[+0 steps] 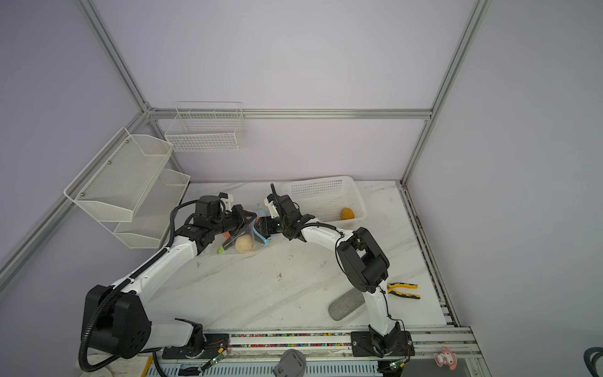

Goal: Place the food in the zip-top bag and seal the zipper
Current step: 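Lower the dark eggplant into the bag and open the right gripper, then raise the right gripper out of the bag and move over the basket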

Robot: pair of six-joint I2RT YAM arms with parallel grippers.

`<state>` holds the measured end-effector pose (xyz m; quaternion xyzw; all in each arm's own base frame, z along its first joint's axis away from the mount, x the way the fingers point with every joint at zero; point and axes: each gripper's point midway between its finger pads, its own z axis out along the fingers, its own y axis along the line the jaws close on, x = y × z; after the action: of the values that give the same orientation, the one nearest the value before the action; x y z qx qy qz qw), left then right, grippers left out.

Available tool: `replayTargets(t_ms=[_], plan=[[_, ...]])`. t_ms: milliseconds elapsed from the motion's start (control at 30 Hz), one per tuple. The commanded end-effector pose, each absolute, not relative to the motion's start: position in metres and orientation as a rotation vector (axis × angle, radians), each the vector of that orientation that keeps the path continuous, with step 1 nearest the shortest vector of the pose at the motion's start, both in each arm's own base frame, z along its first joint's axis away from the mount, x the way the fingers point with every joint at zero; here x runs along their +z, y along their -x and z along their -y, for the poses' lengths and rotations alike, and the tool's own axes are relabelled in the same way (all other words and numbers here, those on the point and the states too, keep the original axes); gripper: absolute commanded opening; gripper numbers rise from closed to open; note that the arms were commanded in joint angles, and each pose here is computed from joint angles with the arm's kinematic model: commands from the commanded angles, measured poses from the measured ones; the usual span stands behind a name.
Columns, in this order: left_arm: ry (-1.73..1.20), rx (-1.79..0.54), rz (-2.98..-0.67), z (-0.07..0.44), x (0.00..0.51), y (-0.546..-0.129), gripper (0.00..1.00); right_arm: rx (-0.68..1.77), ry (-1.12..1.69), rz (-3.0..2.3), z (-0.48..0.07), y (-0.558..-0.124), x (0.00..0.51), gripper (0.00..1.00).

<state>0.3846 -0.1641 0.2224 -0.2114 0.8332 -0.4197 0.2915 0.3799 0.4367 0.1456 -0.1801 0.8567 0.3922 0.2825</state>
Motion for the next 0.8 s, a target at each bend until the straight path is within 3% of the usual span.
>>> replayTargets(t_ms=[0,300,767], plan=[[0.489,-1.171,-2.118,0.167,0.262,-0.391,0.00,1.041,0.482,-2.269,-0.442,-0.385,0.153,0.67],[0.491,-1.170,-2.122,0.167,0.260,-0.391,0.00,1.057,0.488,-2.251,-0.442,-0.383,0.163,0.67],[0.494,-1.168,-2.132,0.168,0.254,-0.393,0.00,0.984,0.431,-2.222,-0.403,-0.361,0.217,0.67]])
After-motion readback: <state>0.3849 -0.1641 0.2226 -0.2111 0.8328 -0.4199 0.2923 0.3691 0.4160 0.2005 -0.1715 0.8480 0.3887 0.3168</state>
